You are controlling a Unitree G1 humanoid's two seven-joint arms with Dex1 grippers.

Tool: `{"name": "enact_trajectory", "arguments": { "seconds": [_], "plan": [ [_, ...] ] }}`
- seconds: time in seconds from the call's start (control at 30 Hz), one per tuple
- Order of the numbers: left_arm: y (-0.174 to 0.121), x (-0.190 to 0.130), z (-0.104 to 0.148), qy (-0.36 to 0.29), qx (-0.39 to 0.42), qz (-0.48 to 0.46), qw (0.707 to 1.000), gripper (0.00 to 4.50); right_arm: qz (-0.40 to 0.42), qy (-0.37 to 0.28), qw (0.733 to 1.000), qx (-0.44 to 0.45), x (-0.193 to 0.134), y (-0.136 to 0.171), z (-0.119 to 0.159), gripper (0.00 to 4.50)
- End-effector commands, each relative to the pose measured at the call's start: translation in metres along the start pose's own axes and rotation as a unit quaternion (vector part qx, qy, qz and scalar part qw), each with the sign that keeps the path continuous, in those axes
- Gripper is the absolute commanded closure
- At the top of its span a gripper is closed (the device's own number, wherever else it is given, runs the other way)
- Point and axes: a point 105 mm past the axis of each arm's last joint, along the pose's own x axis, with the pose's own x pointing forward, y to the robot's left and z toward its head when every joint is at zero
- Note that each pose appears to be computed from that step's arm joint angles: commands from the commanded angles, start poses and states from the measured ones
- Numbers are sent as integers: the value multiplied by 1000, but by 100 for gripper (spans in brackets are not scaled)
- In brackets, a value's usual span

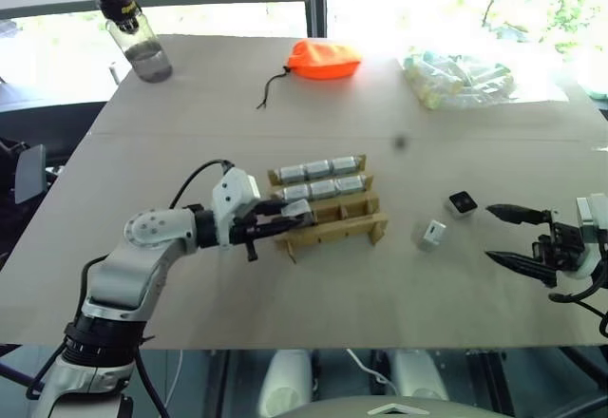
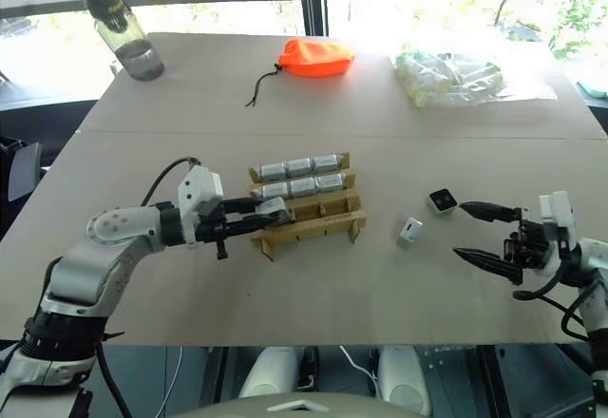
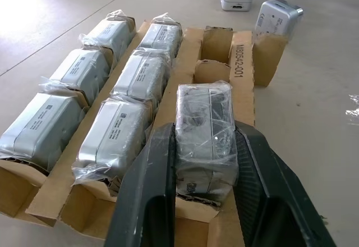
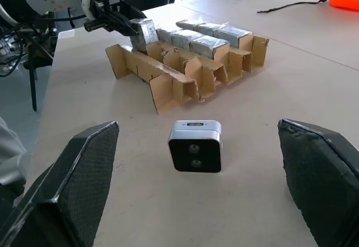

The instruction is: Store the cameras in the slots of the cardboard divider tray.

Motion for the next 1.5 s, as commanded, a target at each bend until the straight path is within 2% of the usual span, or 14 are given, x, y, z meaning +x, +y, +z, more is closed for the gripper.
{"name": "enact_trajectory", "arguments": {
  "seconds": [0.03,0.3,0.5,0.53,0.6,0.73,0.9,1.07,1.2,1.5],
  "plan": [
    [-2,3,2,0,26,-15,1000,371,33,-18,999,-30,-2,4,14,0],
    [-4,4,-4,20,55,-64,996,371,36,-30,998,-29,2,4,16,0],
    [-7,0,-8,36,32,-102,994,371,38,-32,998,-30,4,5,16,0],
    [-10,-1,-6,33,24,-113,993,270,38,-30,998,-30,5,6,16,0],
    [-2,3,1,18,37,-87,995,205,35,-24,999,-29,6,8,14,0],
    [1,-2,6,18,40,-86,995,8,-2,-2,999,-49,6,-1,9,0],
    [3,-11,29,-8,46,-78,996,8,-129,49,990,-39,5,-30,-10,0],
    [-3,-22,52,-32,42,-78,996,8,-232,27,972,-4,10,-44,-23,0],
    [-14,-32,61,-28,37,-93,995,8,-301,11,953,19,14,-52,-32,0],
    [-18,-42,64,7,46,-97,994,8,-343,39,938,28,25,-57,-57,0]
  ]
}}
